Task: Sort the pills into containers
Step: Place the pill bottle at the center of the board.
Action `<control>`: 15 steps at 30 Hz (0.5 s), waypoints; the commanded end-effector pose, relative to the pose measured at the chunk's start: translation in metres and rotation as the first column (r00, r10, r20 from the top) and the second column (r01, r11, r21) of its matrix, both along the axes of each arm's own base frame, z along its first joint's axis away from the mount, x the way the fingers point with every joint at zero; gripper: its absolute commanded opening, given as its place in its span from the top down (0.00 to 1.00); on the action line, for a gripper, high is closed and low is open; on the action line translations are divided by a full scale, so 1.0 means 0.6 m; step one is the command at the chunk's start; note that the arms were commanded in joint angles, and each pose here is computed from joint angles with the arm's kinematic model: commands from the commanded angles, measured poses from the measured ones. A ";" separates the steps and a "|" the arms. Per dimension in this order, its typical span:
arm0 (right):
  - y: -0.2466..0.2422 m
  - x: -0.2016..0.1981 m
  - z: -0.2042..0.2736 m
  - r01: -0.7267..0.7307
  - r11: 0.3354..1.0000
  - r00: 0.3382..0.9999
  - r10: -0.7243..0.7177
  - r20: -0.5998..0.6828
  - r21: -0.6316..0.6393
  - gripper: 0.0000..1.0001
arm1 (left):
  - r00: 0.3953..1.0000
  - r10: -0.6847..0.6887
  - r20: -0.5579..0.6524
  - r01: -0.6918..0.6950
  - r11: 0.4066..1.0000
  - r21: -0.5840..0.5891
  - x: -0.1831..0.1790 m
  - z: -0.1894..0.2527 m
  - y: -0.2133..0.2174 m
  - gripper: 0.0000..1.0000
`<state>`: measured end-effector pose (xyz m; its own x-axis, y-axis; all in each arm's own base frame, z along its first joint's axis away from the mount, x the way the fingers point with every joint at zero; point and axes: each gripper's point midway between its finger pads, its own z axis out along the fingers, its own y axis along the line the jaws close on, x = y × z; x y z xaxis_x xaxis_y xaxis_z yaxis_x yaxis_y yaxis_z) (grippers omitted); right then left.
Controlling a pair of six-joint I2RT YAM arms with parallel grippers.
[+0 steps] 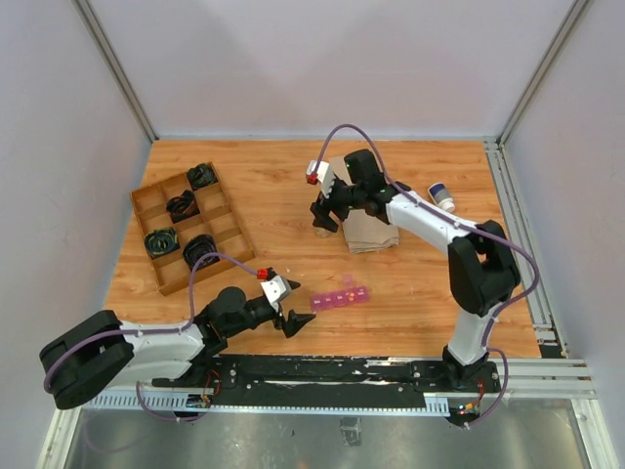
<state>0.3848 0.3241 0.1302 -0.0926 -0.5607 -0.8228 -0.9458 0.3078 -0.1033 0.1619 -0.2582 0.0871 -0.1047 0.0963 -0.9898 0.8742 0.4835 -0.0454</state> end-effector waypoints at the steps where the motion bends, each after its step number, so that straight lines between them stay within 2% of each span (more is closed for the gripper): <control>1: -0.013 -0.046 0.086 -0.060 0.994 0.998 0.060 0.012 0.093 0.22 | 0.994 -0.032 0.105 0.036 0.999 -0.035 0.010 0.039 -0.019 0.08; 5: -0.035 -0.110 0.134 -0.150 0.973 0.986 0.161 -0.049 0.175 0.18 | 0.987 -0.059 0.148 0.062 0.998 -0.013 0.010 0.042 -0.026 0.08; 9: -0.070 -0.183 0.149 -0.210 0.940 0.950 0.261 -0.172 0.267 0.17 | 0.974 -0.100 0.205 0.095 0.995 0.031 0.012 0.038 -0.035 0.09; 12: -0.101 -0.216 0.117 -0.194 0.940 0.934 0.264 -0.239 0.279 0.18 | 0.961 -0.132 0.244 0.123 0.991 0.054 0.014 0.037 -0.045 0.09; 15: -0.132 -0.208 0.092 -0.127 0.955 0.939 0.203 -0.279 0.267 0.19 | 0.954 -0.165 0.252 0.147 0.985 0.087 0.019 0.024 -0.059 0.09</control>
<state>0.2778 0.2654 0.2111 -0.1390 -0.3746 -0.9167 -0.9874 0.1236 0.0992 0.1686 -0.2767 0.0869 0.0576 0.1768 -0.9826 0.9123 0.3904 0.1237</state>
